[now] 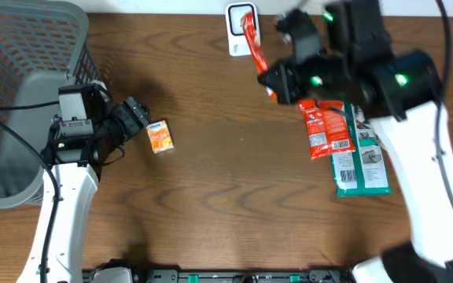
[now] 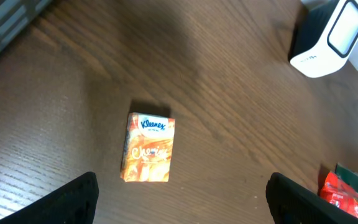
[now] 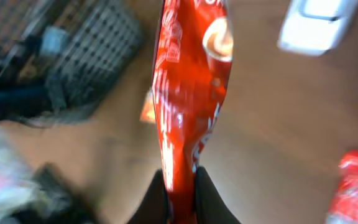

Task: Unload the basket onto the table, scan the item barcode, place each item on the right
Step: 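Hold the Nescafe stick barcode under the white scanner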

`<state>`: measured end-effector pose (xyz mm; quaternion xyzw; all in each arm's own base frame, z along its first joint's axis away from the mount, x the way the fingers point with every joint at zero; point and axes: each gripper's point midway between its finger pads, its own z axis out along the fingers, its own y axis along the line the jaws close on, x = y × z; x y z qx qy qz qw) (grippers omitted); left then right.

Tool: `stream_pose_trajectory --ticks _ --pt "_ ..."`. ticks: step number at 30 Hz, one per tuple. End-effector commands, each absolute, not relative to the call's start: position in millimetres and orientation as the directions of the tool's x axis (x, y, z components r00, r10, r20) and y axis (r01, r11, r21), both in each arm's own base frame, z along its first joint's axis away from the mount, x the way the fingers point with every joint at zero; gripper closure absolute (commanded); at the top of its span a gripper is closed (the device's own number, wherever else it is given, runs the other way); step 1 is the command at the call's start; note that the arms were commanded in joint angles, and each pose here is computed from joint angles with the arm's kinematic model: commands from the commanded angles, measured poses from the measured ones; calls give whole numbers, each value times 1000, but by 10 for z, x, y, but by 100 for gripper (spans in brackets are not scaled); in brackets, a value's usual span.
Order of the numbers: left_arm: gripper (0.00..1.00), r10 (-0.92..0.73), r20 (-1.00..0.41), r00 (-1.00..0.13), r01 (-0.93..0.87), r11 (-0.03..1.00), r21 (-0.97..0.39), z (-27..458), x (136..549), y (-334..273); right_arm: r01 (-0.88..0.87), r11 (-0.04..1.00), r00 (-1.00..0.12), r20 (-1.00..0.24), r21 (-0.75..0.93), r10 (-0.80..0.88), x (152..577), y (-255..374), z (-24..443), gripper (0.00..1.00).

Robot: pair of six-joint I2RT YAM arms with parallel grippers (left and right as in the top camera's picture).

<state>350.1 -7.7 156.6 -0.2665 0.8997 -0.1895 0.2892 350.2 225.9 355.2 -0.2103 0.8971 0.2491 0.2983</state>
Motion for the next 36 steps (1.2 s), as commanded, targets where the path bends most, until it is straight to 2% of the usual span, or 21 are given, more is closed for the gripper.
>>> stream_pose_trajectory --ticks 1,7,12,18,25,30,36 --pt "13 -601 -438 -668 -390 785 -481 1609 3503 3 -404 914 -640 -702 -39 -313 4038 2024 3638 99" --pt "13 -601 -438 -668 -390 785 -481 1609 3503 3 -402 845 -530 -662 -354 -529 4766 2147 3271 99" --pt "13 -601 -438 -668 -390 785 -481 1609 3503 3 -332 811 -492 -645 -482 -584 5361 2220 2889 99" --pt "13 -601 -438 -668 -390 785 -481 1609 3503 3 -325 737 -469 -576 -593 -670 5848 2323 2246 99" --pt "13 -601 -438 -668 -390 785 -481 1609 3503 3 -271 641 -524 -448 -718 -724 6164 2161 1500 99" --pt "13 -601 -438 -668 -390 785 -481 1609 3503 3 -326 593 -547 -365 -737 -754 6201 2151 959 99" --pt "13 -601 -438 -668 -390 785 -481 1609 3503 3 -350 580 -558 -334 -736 -760 6182 2141 758 99"
